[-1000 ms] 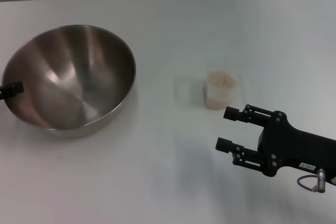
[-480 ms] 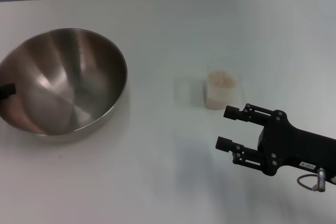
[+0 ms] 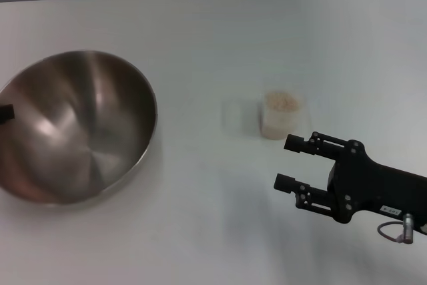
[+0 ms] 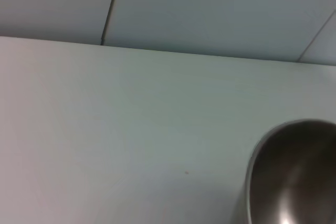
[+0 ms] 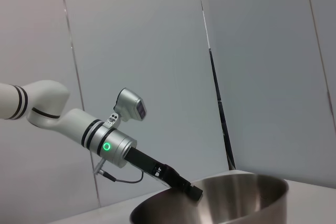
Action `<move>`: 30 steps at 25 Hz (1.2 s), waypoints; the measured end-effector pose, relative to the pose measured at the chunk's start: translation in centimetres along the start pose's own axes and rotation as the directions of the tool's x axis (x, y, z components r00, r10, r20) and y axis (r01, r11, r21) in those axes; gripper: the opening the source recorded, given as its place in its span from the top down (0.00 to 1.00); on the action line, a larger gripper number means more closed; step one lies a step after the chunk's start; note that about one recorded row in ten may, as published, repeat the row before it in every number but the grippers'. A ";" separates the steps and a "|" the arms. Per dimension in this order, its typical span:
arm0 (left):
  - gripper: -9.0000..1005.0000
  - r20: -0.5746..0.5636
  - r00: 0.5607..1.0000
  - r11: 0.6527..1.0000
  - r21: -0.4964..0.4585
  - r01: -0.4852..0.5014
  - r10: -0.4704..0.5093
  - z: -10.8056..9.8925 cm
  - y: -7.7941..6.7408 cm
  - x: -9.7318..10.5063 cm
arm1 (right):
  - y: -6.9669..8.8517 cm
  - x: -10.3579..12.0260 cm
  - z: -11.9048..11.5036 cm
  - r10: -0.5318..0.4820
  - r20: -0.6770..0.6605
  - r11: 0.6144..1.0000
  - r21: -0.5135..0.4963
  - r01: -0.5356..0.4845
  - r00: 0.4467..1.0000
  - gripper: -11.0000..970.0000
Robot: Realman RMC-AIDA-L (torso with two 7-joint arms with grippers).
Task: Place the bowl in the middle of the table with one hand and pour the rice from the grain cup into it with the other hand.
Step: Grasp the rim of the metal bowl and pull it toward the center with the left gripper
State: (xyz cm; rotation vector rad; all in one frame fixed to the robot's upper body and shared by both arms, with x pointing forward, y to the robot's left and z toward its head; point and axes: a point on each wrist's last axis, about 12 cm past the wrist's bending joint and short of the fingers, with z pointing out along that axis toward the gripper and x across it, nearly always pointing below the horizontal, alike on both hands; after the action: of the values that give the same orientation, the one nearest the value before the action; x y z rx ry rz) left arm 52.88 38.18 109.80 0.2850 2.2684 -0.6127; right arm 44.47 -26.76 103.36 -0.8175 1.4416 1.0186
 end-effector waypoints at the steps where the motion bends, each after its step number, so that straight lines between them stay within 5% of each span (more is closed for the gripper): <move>1: 0.82 -0.001 1.000 1.000 0.001 -0.001 0.001 0.0 0.0 0.0 | -0.1 0.0 0.0 0.000 -0.005 1.000 0.005 0.000 1.000 0.31; 8: 0.94 -0.015 0.999 0.999 0.012 -0.052 0.052 0.4 -0.6 -0.6 | -0.2 0.2 -0.1 -0.001 -0.018 1.000 0.017 0.001 1.000 0.31; 26: 0.95 0.012 0.998 0.997 0.053 -0.063 0.063 1.5 -2.1 -3.6 | -0.5 0.0 -0.1 -0.036 -0.015 0.999 0.025 0.036 0.999 0.31; 30: 0.95 0.006 0.994 0.988 0.107 -0.111 0.111 2.5 -3.6 -5.4 | -0.6 0.0 -0.1 -0.038 -0.018 0.999 0.027 0.039 0.999 0.31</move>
State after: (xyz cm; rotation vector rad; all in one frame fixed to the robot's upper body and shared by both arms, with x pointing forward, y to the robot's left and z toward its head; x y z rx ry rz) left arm 56.77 33.72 113.41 0.4611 2.2066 -0.6763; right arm 45.01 -27.05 103.31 -0.8330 1.4459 0.9627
